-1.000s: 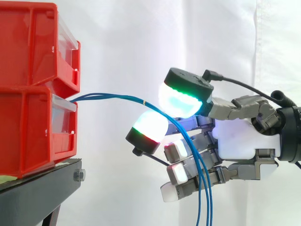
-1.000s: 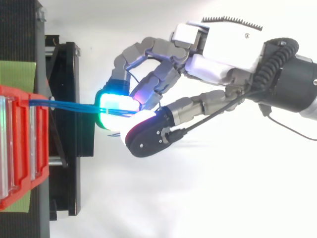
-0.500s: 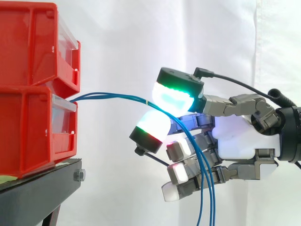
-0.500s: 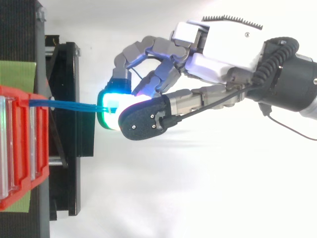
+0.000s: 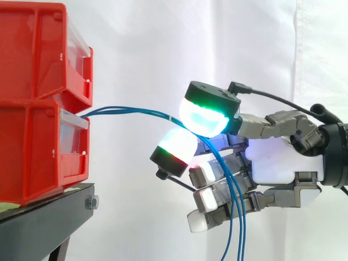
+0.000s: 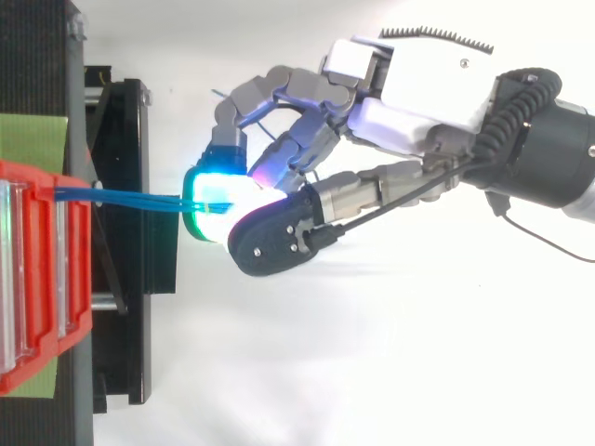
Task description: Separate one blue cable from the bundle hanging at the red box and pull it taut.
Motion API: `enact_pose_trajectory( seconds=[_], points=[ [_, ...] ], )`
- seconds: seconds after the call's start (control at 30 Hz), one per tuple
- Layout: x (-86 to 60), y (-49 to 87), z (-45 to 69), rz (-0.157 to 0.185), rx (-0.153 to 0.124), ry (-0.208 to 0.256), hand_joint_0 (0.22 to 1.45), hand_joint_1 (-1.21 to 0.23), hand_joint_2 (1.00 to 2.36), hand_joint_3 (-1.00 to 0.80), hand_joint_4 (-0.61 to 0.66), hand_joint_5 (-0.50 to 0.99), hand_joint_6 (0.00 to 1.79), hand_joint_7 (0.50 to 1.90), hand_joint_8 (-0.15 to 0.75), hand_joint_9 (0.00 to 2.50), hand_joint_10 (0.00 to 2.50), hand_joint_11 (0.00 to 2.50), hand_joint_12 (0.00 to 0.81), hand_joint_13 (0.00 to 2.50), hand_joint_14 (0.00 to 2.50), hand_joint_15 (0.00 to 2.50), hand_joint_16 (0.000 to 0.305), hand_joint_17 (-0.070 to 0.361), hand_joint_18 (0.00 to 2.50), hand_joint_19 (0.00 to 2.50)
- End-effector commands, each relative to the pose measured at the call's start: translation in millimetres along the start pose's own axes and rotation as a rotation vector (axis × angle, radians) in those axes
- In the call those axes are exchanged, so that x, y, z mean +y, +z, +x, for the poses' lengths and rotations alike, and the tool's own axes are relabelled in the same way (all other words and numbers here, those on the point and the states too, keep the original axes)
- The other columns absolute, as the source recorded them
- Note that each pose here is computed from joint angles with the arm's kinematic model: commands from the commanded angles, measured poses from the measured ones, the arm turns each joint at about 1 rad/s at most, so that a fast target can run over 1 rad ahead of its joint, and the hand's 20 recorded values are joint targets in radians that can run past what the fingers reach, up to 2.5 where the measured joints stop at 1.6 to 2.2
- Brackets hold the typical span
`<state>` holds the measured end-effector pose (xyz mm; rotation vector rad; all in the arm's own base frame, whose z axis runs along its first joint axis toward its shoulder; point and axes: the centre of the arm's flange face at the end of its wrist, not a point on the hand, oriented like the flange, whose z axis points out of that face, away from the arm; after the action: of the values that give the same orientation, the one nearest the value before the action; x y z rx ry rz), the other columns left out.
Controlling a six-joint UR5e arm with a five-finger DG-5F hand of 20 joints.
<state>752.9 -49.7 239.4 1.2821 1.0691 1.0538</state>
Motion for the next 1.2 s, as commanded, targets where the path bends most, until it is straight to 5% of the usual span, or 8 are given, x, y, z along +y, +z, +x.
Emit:
enact_pose_trajectory(
  seconds=[0.0, 0.2, 0.4, 0.8, 1.17],
  points=[
    [0.0, 0.0, -0.3, 0.000, 0.000, 0.000, 0.67, -0.80, 1.00, -0.50, 0.07, -0.21, 0.95, 0.94, 0.285, 1.06, 0.02, 0.86, 0.323, 1.06, 0.02, 0.63, 0.047, 0.106, 0.69, 0.49],
    [-0.3, 0.0, -2.7, 0.003, -0.003, -0.001, 0.53, -0.65, 1.00, -0.50, 0.10, -0.20, 0.94, 0.92, 0.312, 1.12, 0.02, 0.86, 0.344, 1.09, 0.02, 0.63, 0.051, 0.114, 0.71, 0.51],
    [-0.4, -0.1, -2.7, 0.004, -0.003, -0.002, 0.59, -0.51, 1.00, -0.50, 0.08, -0.19, 0.93, 0.97, 0.312, 1.16, 0.02, 0.85, 0.344, 1.12, 0.02, 0.63, 0.049, 0.110, 0.72, 0.52],
    [-0.6, -0.2, -2.9, 0.006, -0.005, -0.002, 0.66, -0.75, 1.02, -0.19, -0.01, -0.20, 0.97, 1.06, 0.311, 1.13, 0.02, 0.86, 0.343, 1.10, 0.02, 0.64, 0.049, 0.111, 0.72, 0.52],
    [-0.6, -0.1, -3.9, 0.006, -0.005, -0.002, 0.76, -0.80, 1.00, -0.48, -0.05, -0.21, 0.96, 1.08, 0.285, 1.07, 0.02, 0.85, 0.319, 1.05, 0.03, 0.63, 0.048, 0.108, 0.67, 0.49]
  ],
)
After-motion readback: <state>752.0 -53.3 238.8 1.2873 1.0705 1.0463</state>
